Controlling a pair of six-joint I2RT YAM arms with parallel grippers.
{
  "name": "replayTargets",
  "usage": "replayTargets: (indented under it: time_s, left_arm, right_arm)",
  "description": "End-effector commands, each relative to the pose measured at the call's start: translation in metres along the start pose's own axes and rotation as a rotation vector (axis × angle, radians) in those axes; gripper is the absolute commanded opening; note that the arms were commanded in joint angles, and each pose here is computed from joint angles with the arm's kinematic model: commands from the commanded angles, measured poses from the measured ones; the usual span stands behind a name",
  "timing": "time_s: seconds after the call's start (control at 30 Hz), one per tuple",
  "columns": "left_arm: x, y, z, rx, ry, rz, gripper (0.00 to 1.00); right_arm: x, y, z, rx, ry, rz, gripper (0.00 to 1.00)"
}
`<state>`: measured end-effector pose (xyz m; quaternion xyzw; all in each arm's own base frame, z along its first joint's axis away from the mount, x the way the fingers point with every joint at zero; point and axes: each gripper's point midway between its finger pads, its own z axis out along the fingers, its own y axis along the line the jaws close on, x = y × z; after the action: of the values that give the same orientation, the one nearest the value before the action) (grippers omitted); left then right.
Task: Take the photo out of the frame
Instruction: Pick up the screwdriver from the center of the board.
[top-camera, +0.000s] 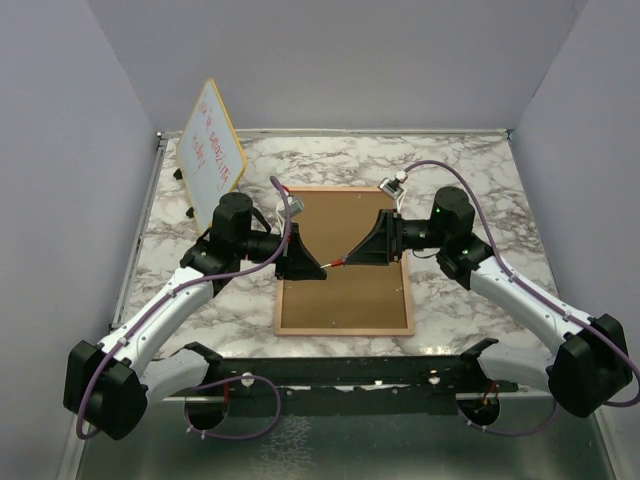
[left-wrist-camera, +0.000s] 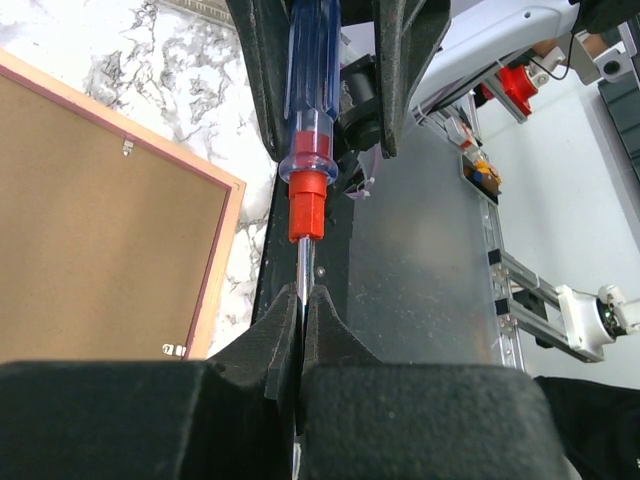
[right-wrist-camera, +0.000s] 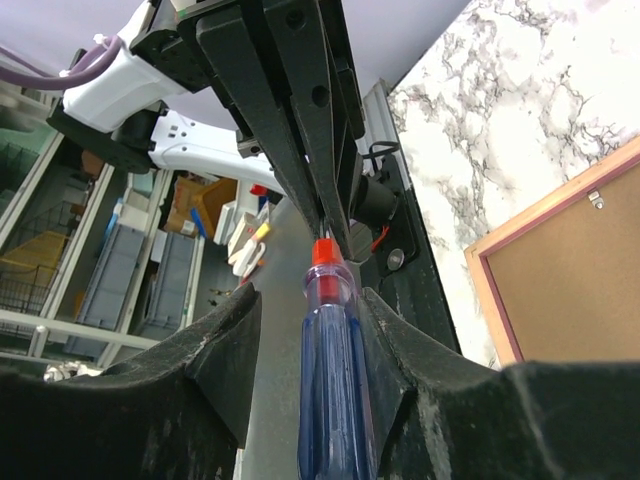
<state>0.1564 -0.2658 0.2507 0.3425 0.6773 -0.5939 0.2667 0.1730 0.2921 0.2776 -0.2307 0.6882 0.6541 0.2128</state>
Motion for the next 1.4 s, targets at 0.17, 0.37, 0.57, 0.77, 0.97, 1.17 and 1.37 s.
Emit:
replayTargets:
  time_s: [0.17,0.37,0.57,0.77,0.97,1.17,1.37]
  left_arm:
    - [-0.0062,0.0039,0.0008,-0.019,-0.013,0.017,0.0]
    - [-0.0073,0.0043,0.0006,-0.026,-0.021,0.018,0.0]
    - [-0.0069,0.0045,0.0007,-0.027,-0.024,0.016,0.0]
    - [-0.0084,0.006,0.0012,-0.033,-0.035,0.013,0.0]
    - [-0.0135,0.0049,0.0009,-0.039,-0.052,0.021,0.0]
    - [-0.01,0.0058,0.0012,-0.037,-0.047,0.008,0.0]
    - [-0.0075,0.0114,0.0013,-0.064,-0.054,-0.011,0.0]
  right_arm:
    - [0.012,0.0087,-0.0031,-0.044,0.057,-0.022,0.4]
    - [0.012,0.0071,-0.0026,-0.045,0.057,-0.019,0.45]
    - [0.0111,0.0079,-0.0018,-0.053,0.054,-0.019,0.42]
    - [0.0131,0.008,-0.0022,-0.059,0.058,-0.016,0.4]
    - [0.0128,0.0088,-0.0021,-0.063,0.058,-0.017,0.3]
    - [0.0099,0.0086,-0.0021,-0.051,0.04,-0.026,0.14]
    - [0.0096,0.0055,-0.0017,-0.037,0.035,-0.024,0.01]
